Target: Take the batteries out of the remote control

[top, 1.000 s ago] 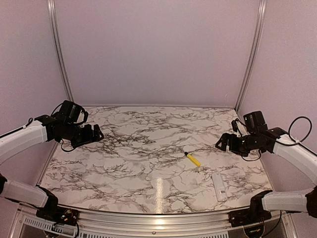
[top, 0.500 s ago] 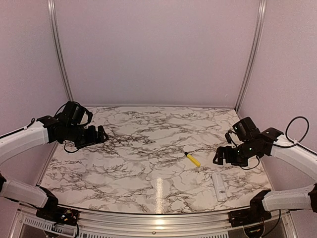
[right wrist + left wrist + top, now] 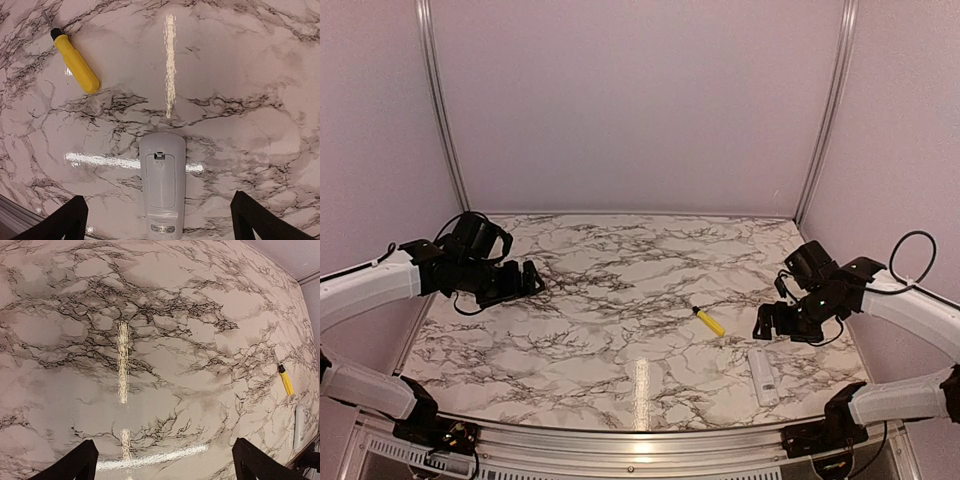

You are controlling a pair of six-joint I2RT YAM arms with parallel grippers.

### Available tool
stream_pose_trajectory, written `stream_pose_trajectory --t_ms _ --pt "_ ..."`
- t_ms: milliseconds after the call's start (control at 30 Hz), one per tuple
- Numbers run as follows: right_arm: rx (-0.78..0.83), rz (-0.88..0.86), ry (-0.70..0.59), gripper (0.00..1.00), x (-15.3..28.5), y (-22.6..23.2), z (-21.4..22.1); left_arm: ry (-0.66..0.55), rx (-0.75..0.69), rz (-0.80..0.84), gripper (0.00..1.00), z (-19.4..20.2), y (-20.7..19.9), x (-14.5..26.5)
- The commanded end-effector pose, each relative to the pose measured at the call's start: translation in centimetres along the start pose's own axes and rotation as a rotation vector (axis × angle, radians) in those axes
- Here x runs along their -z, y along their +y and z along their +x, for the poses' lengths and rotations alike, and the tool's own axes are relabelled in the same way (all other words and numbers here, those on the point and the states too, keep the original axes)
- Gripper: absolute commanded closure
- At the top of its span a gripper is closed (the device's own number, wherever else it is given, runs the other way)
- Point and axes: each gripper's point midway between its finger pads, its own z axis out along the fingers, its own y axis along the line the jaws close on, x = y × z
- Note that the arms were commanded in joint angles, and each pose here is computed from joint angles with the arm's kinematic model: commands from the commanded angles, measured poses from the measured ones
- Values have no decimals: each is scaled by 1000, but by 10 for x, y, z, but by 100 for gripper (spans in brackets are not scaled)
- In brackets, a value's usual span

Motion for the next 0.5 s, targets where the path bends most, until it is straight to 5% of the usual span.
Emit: stream_pose_trajectory --t_ms 0,467 --pt "-12 -42 -13 2 0 8 0 -44 6 14 1 -6 -5 4" --pt "-42 97 112 2 -30 -13 17 -32 -5 22 1 -4 -13 2"
